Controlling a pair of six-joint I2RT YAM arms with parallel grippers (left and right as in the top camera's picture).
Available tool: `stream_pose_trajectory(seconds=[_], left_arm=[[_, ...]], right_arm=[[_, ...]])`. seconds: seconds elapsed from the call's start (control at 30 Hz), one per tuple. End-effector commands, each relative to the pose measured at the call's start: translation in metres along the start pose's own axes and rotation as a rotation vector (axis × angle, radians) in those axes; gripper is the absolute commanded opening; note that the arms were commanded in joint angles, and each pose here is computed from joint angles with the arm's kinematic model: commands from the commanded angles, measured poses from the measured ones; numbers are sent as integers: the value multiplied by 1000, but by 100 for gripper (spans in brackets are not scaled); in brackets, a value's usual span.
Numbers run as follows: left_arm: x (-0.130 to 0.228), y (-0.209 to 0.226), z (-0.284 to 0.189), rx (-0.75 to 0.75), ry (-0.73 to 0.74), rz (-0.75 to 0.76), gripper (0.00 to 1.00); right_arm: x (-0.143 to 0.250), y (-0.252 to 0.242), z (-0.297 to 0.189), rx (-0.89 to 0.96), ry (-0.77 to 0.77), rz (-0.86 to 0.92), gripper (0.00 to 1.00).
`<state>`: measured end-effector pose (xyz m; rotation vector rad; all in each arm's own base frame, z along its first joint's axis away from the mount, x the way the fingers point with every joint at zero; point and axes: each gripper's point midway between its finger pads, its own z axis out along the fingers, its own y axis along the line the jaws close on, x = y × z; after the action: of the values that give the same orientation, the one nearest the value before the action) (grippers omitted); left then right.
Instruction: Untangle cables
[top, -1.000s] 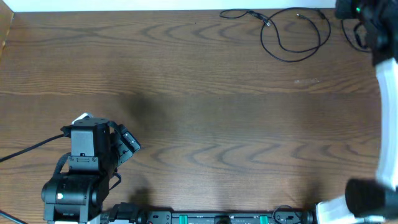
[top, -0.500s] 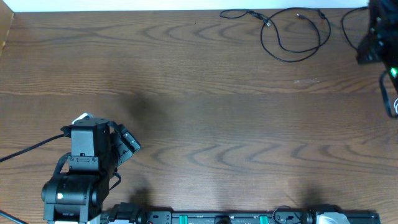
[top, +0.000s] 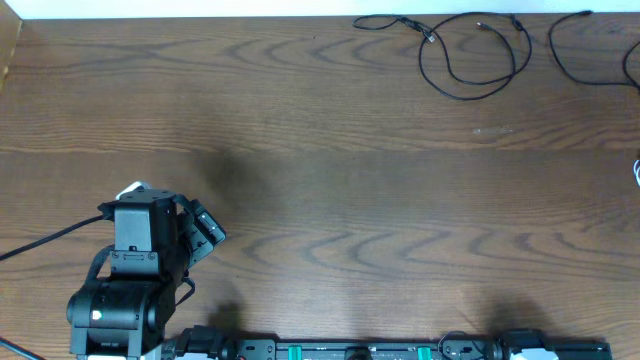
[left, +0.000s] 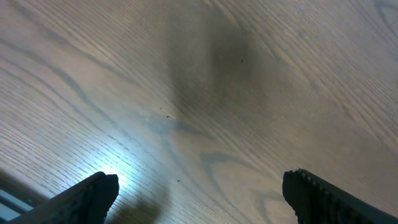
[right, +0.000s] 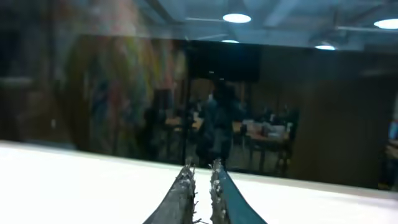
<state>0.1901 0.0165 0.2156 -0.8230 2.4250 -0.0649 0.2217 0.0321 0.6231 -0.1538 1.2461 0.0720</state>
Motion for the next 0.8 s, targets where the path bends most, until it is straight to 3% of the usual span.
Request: stream_pose_trajectory(seconds=[0.0, 0.13, 0.27, 0.67, 0.77], left_arm=[[0, 3, 1, -16, -3, -3, 91], [0, 3, 1, -16, -4, -3, 91], [0, 3, 1, -16, -3, -3, 91], [0, 3, 1, -16, -4, -3, 91], [0, 3, 1, -16, -3, -3, 91]], right_arm=[[6, 10, -13, -30, 16, -58, 8], [25, 9, -37, -9, 31, -66, 10], [38, -2, -60, 58, 15, -68, 1], [84, -29, -116, 260, 2, -101, 4], [92, -23, -125, 236, -4, -85, 3]])
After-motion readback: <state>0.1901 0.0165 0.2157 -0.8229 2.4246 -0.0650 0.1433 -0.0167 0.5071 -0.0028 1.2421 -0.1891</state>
